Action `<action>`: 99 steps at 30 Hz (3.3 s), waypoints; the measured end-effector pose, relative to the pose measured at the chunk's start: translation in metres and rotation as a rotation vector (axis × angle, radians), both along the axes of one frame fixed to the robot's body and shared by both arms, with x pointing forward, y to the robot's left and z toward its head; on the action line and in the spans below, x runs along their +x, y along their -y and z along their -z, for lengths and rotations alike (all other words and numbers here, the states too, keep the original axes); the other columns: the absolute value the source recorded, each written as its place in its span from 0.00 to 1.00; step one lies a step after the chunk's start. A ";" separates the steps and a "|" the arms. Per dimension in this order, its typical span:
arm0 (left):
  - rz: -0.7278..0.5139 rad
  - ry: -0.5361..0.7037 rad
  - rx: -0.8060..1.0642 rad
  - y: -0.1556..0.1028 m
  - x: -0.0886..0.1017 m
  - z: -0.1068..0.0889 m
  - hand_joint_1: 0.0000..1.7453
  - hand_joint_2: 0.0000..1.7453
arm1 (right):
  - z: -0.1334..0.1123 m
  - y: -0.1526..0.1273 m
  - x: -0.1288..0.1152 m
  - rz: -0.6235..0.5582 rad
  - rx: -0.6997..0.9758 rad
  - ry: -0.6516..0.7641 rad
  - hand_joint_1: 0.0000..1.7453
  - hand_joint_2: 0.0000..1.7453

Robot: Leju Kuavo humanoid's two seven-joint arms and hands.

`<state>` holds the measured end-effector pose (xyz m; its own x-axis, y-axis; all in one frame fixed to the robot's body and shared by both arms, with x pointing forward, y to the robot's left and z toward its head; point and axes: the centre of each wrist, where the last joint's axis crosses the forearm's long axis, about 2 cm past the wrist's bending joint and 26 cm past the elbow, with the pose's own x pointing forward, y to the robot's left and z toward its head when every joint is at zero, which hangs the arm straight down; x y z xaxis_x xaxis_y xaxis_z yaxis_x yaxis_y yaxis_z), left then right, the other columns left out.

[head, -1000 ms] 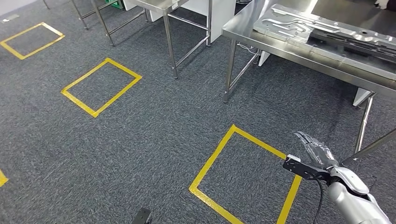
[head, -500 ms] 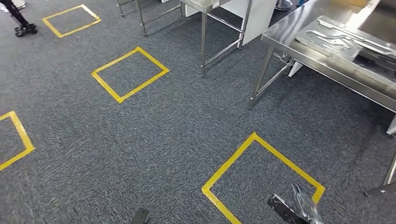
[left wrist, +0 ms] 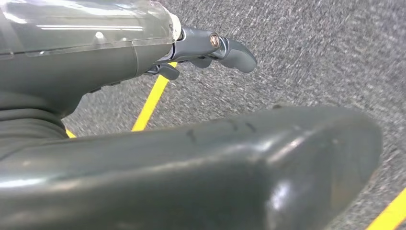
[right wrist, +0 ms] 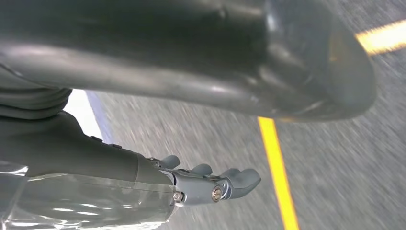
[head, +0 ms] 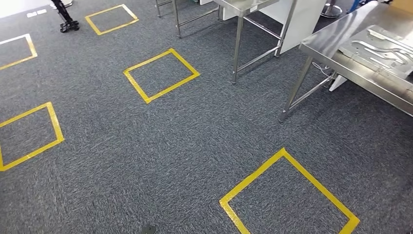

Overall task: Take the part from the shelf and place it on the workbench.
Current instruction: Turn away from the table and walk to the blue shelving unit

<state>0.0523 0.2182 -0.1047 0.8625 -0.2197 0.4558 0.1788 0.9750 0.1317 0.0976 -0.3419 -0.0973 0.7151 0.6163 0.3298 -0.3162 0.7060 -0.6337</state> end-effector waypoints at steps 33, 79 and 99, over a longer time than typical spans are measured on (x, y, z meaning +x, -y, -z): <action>0.018 0.000 0.010 -0.004 0.010 -0.001 0.00 0.00 | 0.010 -0.019 -0.041 0.281 0.193 -0.107 0.00 0.00; 0.015 0.000 0.009 0.003 0.013 -0.002 0.00 0.00 | 0.011 -0.024 -0.046 0.123 0.134 -0.163 0.00 0.00; 0.011 -0.013 0.019 0.003 0.016 -0.003 0.00 0.00 | 0.011 -0.026 -0.045 0.070 0.110 -0.187 0.00 0.00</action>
